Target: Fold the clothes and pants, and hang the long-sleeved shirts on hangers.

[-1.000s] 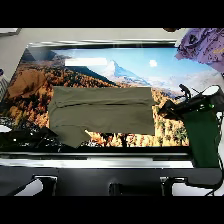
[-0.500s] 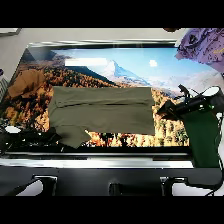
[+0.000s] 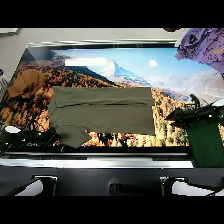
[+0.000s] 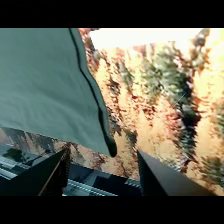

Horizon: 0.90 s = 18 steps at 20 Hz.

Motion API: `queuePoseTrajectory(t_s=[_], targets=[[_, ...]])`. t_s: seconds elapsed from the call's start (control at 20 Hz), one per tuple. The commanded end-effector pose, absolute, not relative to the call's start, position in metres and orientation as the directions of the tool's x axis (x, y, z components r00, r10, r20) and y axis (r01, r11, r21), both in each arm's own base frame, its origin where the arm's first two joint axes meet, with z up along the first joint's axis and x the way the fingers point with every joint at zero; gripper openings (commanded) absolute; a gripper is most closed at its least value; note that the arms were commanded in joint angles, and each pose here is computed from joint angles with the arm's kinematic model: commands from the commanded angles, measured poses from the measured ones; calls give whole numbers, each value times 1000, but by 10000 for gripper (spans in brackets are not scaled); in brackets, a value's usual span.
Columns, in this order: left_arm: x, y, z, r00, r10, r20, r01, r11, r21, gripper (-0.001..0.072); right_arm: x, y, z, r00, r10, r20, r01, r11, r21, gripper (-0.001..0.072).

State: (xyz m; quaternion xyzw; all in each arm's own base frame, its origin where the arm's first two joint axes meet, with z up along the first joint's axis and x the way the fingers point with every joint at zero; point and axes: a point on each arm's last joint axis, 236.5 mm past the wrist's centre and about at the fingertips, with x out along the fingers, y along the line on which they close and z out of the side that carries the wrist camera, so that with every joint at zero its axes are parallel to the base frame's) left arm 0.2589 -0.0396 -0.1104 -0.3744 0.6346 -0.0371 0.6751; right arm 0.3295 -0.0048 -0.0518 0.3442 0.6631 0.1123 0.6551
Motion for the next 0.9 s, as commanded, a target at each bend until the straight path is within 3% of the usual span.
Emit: queuePoseTrajectory(t_s=[0.0, 0.4, 0.45, 0.55, 0.6, 0.75, 0.85], targets=[[257, -42, -108, 185, -537, -823, -432, 708, -559, 17, 312, 16, -80, 72, 632, -771, 319, 718, 618, 498], [257, -42, -108, 185, -537, -823, -440, 703, -558, 17, 297, 83, -111, -67, 649, -758, 225, 750, 622, 474], [258, -42, -108, 185, -538, -823, -440, 703, -559, 17, 298, 87, -111, -64, 647, -760, 218, 752, 622, 408], [259, -42, -105, 190, -537, -822, -436, 704, -561, 17, 305, 94, -107, -34, 667, -744, 229, 730, 644, 102], [261, -41, -99, 195, -541, -818, -425, 705, -568, 16, 309, 95, -103, -15, 675, -738, 232, 720, 654, 26], [263, -24, -71, 187, -525, -830, -432, 715, -550, 15, 310, 88, -87, 12, 639, -769, 236, 745, 623, 25], [245, 2, -53, 135, -432, -892, -457, 771, -443, 15, 297, 77, -73, -10, 586, -810, 237, 788, 568, 25]])
